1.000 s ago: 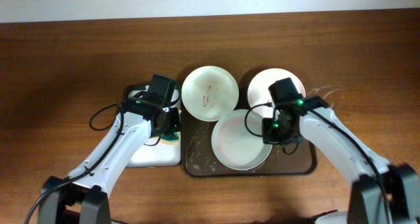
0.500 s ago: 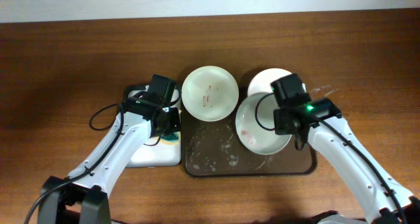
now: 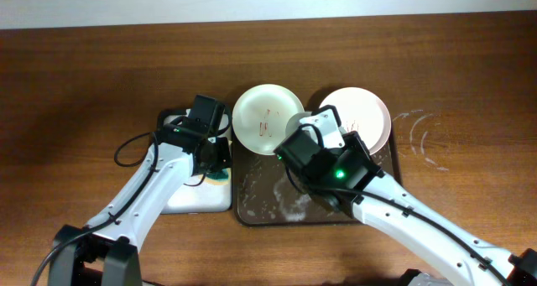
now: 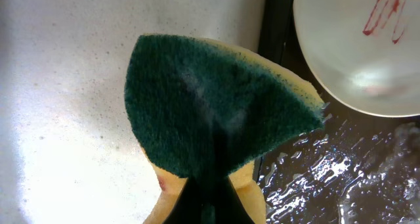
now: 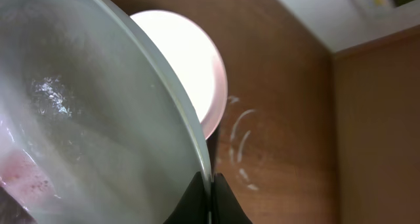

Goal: Clean dirty plates on tray and stack at the side
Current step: 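Lift the cleaned plate with the right gripper and place it right of tray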

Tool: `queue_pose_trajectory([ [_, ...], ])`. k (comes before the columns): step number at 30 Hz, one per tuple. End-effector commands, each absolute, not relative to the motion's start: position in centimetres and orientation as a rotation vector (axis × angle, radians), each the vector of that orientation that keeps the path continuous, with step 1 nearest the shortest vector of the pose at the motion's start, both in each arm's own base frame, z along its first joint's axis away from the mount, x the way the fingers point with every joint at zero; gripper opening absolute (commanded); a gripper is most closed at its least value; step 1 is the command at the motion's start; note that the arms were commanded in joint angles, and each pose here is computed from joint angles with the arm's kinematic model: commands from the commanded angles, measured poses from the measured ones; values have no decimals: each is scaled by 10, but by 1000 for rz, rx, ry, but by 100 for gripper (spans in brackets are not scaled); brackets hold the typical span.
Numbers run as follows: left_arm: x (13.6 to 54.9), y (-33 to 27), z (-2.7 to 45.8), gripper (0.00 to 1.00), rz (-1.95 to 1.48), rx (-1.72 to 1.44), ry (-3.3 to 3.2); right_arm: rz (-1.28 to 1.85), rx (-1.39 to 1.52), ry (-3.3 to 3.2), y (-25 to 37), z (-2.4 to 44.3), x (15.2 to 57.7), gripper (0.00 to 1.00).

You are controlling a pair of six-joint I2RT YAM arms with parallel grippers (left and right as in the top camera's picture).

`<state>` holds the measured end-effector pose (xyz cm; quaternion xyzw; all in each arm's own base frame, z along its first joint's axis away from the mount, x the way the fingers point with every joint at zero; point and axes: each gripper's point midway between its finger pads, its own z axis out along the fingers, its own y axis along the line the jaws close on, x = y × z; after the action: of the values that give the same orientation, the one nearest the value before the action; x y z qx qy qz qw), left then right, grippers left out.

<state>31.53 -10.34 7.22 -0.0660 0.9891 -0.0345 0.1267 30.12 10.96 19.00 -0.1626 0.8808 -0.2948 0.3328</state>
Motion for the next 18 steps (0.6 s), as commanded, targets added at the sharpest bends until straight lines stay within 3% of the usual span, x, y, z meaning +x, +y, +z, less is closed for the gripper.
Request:
queue_pose_trajectory([
  [1, 317, -101, 77, 0, -85, -174, 2861, -849, -373, 2171, 107, 220, 304, 4],
  [18, 318, -101, 77, 0, -87, -174, 2859, -913, -341, 2112, 101, 232, 307, 4],
])
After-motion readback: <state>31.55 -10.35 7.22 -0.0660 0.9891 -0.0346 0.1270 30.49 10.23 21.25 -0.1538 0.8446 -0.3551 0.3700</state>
